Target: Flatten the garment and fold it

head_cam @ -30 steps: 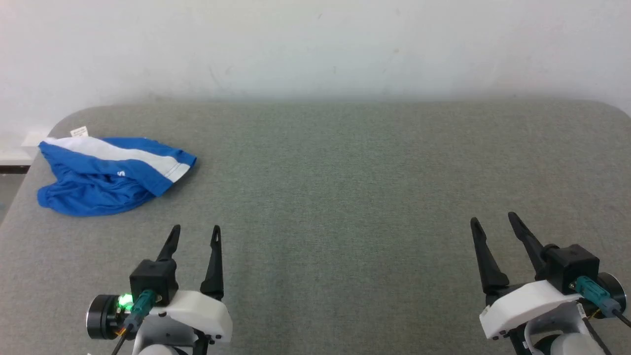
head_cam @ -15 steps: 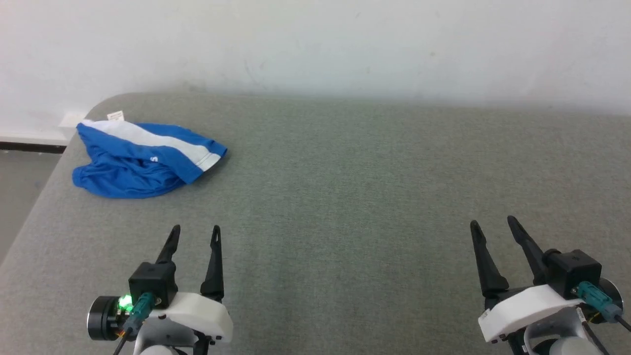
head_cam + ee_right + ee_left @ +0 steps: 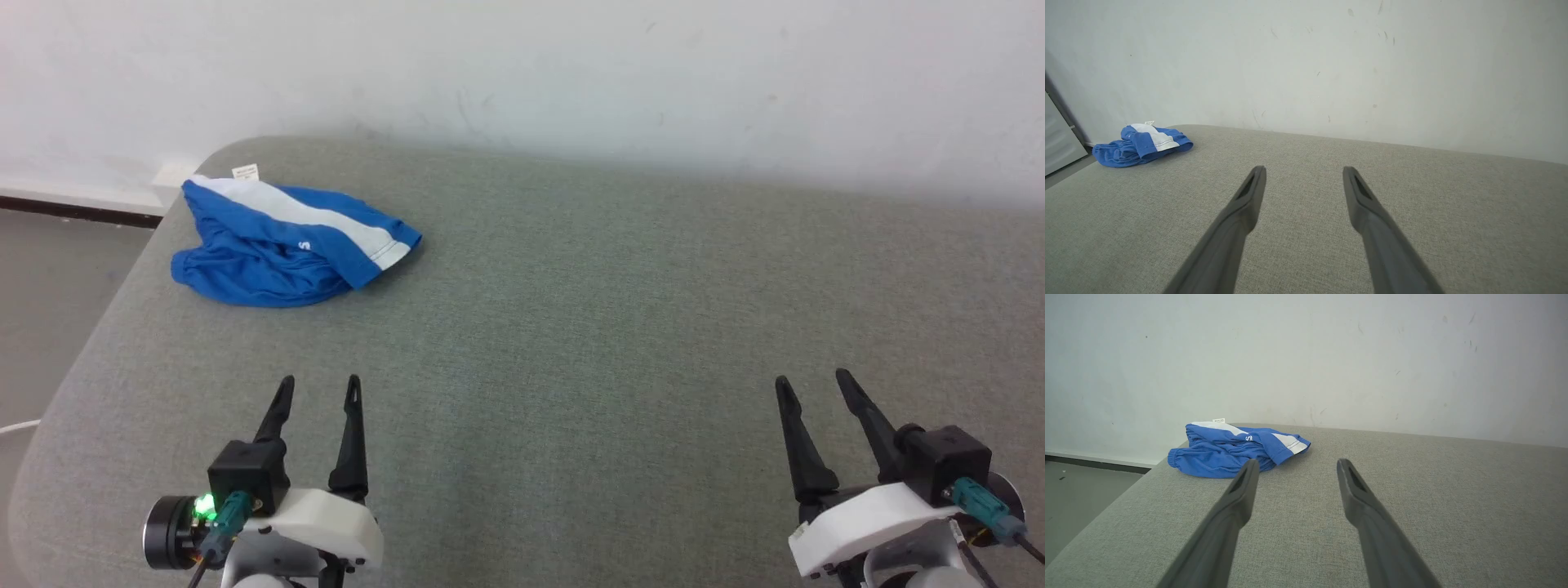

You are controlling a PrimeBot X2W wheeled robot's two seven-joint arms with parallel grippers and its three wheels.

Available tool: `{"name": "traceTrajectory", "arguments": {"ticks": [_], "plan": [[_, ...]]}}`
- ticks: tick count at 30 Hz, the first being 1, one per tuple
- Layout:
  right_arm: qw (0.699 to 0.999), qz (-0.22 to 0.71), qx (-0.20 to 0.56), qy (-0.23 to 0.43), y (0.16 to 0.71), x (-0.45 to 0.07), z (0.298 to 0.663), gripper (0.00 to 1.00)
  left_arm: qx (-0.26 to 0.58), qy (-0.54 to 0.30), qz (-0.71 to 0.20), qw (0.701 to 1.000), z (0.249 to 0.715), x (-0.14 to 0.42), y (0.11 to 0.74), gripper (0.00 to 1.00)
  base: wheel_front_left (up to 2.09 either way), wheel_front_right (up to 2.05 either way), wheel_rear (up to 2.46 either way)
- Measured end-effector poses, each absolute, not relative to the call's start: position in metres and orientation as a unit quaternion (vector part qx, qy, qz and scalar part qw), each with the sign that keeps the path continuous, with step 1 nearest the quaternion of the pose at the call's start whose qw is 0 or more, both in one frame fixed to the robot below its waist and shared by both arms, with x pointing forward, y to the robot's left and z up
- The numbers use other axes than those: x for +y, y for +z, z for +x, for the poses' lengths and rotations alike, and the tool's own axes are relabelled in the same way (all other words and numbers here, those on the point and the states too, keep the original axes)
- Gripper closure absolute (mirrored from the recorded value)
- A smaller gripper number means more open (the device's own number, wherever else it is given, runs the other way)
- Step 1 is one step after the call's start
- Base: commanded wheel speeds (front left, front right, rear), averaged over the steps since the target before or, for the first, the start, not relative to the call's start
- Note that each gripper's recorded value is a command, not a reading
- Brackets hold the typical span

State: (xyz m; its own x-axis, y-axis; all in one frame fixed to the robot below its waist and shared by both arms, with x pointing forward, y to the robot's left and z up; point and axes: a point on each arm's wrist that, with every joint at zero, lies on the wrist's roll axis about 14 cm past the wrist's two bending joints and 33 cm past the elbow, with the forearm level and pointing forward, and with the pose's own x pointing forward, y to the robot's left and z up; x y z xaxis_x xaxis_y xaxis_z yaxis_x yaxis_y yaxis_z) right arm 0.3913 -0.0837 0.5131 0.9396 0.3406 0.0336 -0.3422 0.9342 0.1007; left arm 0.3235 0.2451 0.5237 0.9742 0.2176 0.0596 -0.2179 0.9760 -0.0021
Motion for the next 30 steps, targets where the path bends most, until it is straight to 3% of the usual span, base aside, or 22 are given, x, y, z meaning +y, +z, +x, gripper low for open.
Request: {"name": "traceTrajectory", "arguments": {"ticks": [30], "plan": [[0.971,0.077,0.002,0.226,0.5,-0.044,0.394,0.0,-0.041,0.182,-0.012,0.982,0.288,0.281,0.518,0.0,0.0,0.0,0.0]]}}
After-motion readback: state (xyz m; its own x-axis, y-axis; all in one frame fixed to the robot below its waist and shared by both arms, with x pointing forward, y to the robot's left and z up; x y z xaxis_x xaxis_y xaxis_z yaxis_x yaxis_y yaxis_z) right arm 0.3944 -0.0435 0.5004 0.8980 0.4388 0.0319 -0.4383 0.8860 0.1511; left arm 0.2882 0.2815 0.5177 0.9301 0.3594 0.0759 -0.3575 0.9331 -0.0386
